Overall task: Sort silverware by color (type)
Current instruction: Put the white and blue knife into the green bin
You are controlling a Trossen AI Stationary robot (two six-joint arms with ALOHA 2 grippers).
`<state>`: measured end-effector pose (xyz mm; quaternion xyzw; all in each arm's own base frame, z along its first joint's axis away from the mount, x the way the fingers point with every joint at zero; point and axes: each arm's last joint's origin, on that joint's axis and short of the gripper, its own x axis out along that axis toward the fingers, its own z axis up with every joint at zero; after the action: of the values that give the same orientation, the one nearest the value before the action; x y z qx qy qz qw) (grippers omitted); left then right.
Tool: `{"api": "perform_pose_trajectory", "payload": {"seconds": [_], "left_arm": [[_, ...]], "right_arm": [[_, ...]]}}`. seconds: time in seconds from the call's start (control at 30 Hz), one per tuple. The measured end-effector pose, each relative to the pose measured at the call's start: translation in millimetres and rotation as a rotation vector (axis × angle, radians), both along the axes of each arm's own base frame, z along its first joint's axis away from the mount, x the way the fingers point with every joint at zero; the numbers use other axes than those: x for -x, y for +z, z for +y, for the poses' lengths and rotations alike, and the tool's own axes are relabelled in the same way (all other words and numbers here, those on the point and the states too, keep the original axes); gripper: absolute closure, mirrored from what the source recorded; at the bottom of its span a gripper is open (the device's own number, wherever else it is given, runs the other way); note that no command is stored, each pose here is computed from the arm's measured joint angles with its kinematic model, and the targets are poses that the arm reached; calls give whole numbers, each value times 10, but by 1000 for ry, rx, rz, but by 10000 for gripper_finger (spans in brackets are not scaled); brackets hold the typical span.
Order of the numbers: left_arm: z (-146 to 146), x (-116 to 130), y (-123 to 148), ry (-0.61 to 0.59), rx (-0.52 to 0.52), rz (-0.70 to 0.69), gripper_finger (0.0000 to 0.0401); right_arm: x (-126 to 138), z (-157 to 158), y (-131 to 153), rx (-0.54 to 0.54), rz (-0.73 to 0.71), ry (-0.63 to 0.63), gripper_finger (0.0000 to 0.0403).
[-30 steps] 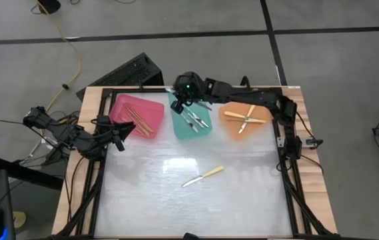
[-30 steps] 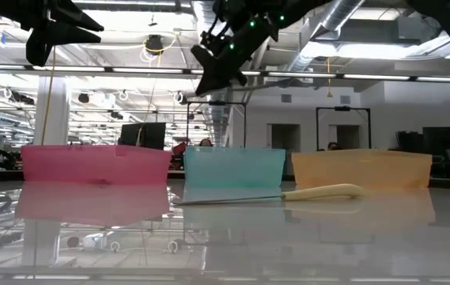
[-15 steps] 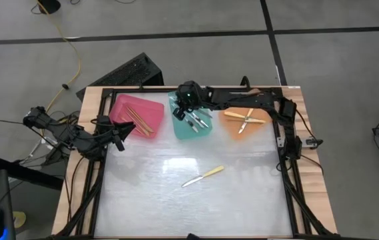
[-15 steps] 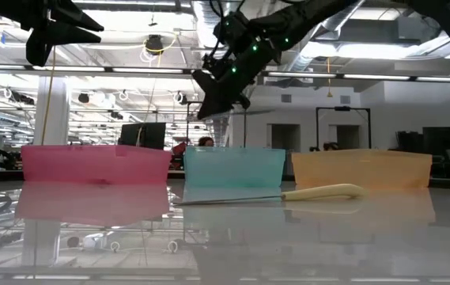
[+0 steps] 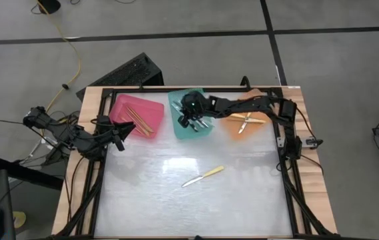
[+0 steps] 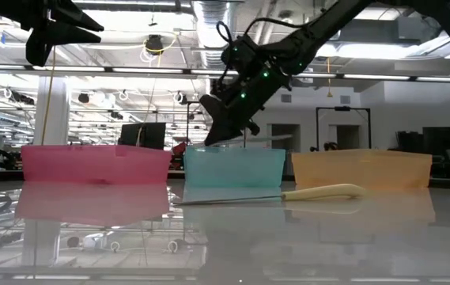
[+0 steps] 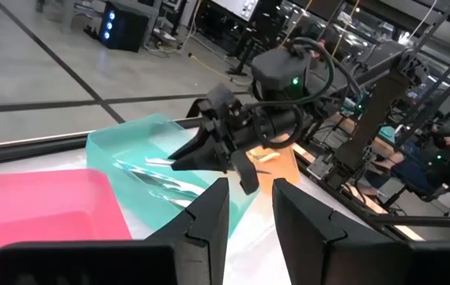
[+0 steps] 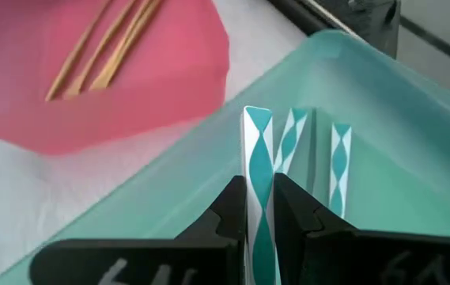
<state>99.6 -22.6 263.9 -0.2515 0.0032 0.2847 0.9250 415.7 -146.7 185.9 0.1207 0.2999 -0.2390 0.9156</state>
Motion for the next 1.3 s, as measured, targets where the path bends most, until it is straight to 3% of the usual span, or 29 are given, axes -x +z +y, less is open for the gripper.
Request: {"api": "perform_pose_trajectory", "payload": {"seconds": [0.37,0.83,1.3], "left_arm": [[0,0,0,0,1,-1,317],[8,5,1,28,-15,1,317],[8,6,-3,28,-17,6,317]], "right_arm": [[80,-4,-180,-18,-82,-36,353],[43,-134,-40,-45,-211,-88,353],[45,-180,-66,-85,-242,-163,353]]}}
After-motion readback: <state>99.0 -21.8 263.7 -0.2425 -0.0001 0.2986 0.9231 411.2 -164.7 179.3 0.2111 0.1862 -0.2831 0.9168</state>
